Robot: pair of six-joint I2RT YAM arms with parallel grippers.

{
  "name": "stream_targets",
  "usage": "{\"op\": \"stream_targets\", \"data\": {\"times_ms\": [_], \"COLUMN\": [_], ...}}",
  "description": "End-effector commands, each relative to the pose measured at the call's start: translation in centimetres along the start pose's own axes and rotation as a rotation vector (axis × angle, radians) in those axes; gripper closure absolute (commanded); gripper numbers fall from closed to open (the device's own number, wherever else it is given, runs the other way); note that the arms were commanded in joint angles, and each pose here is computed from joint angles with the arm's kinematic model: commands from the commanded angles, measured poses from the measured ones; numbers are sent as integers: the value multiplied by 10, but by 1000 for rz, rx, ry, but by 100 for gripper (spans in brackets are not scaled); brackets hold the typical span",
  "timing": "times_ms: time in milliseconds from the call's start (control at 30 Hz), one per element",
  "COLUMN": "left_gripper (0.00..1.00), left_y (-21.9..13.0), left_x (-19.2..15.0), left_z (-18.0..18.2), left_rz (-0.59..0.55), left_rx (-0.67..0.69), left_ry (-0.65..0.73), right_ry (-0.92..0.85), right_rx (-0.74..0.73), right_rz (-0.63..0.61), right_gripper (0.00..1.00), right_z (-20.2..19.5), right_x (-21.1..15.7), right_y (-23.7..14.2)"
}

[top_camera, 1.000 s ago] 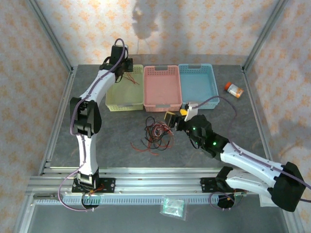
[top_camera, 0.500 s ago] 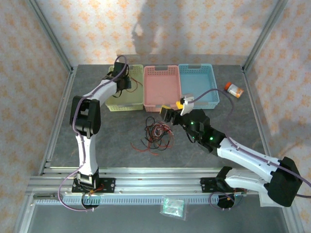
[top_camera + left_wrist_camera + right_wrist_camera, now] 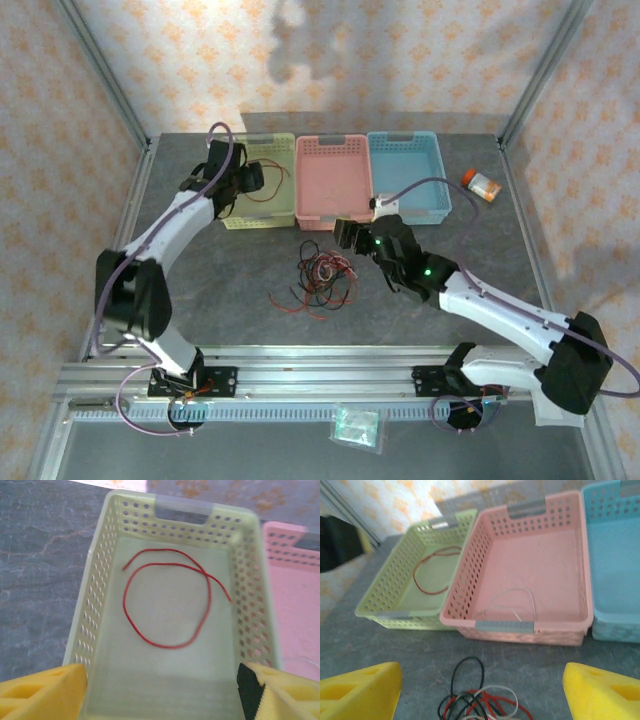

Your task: Untangle the cables

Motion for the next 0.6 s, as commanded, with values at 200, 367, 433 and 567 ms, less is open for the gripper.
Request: {"op": "stream_targets", "data": {"times_ms": [200,367,433,567], "left_gripper": [23,27,27,24], "left_y": [-84,-107,-111,-113], "left_x": [-70,-115,-131,-160], "left_z": [-64,-77,-78,-77], "left_rz": [10,36,36,29], "left_rx": [-279,-401,-453,-513], "left_ry": [25,20,23,1], "right_ry": [48,81,109,172], "right_rx": [-167,-183,-168,-24], "right_rz": [319,452,470,426], "right_gripper": [31,41,44,45], "right_z": [-23,-39,-48,-54], "right_x": [-37,-70,-81,-90], "right_y": [-9,-9,-10,-17]}}
Point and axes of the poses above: each hand's point on the last joint's axis, 136 mm out from that joint toward the fingers, its own y axis out along the fingers, its own z axis along the line the jaws close on, x = y × z, the point moved 9 cm from there along -y, back along the fingers, and after that the axes turned 14 degrees about y, right-handed, at the moved point
